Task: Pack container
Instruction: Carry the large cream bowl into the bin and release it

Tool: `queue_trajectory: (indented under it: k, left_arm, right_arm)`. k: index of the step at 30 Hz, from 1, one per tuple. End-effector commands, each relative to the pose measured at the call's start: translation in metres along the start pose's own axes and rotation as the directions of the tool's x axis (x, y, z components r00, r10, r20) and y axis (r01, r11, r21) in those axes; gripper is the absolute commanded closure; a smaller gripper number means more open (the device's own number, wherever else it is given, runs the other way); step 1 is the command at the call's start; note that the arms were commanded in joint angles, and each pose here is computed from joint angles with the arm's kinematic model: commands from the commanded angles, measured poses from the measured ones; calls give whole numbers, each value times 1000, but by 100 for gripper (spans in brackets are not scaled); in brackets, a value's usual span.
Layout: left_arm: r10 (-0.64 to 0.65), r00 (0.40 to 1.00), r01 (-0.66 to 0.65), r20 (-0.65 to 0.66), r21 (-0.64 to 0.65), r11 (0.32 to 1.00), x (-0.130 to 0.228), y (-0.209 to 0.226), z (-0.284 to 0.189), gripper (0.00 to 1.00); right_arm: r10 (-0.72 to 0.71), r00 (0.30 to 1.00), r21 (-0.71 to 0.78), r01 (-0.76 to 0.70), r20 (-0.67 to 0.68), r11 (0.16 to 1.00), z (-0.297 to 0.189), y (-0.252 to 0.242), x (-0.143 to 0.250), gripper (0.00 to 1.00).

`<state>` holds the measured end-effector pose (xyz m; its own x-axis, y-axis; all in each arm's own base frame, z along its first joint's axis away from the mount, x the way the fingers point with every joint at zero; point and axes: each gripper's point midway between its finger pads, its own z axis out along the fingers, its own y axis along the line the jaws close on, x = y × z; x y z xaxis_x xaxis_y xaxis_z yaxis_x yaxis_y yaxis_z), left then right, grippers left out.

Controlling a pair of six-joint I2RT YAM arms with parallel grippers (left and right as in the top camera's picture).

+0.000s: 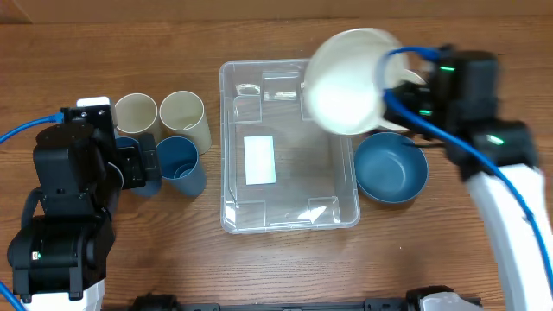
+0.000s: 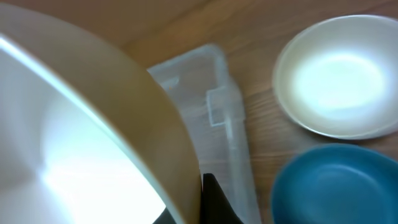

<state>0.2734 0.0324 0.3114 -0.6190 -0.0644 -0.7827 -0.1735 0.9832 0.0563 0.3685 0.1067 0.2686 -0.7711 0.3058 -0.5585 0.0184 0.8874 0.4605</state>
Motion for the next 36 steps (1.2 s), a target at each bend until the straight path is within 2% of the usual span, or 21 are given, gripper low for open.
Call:
queue_trajectory:
  k: [1, 6, 10, 15, 21, 23, 25, 27, 32, 36]
  left_arm:
    - [6, 1000, -6, 28, -6, 1000, -9, 2, -6, 0]
    - [6, 1000, -5, 28, -6, 1000, -9, 2, -6, 0]
    - [6, 1000, -6, 28, -6, 1000, -9, 2, -6, 0]
    - [6, 1000, -5, 28, -6, 1000, -9, 2, -6, 0]
    - [6, 1000, -5, 28, -6, 1000, -9, 2, -6, 0]
    - [6, 1000, -6, 28, -6, 1000, -9, 2, -6, 0]
    - [6, 1000, -6, 28, -6, 1000, -9, 2, -6, 0]
    - [6, 1000, -6, 28, -6, 1000, -9, 2, -6, 0]
    - [6, 1000, -6, 28, -6, 1000, -9, 2, -6, 0]
    - [6, 1000, -6, 28, -6, 1000, -9, 2, -6, 0]
  right_arm:
    - [-201, 978, 72, 204, -50, 976, 52, 12, 7, 96]
    - [-278, 943, 75, 295, -182, 953, 129, 11, 26, 96]
    - [-372, 909, -1, 378, -191, 926, 169, 17, 32, 96]
    - [-375, 910, -4, 380, -178, 925, 192, 14, 32, 96]
    - [-355, 896, 6, 370, -266, 929, 214, -3, 56, 96]
    - [-359, 894, 1, 373, -266, 928, 215, -3, 57, 86]
    - [-374, 891, -11, 384, -256, 923, 213, 1, 54, 63]
    - [-426, 872, -81, 420, -240, 904, 207, 15, 50, 51]
    - [-456, 881, -146, 438, -128, 887, 169, 54, 13, 47]
    - [-464, 884, -124, 455, -55, 882, 121, 73, -17, 46]
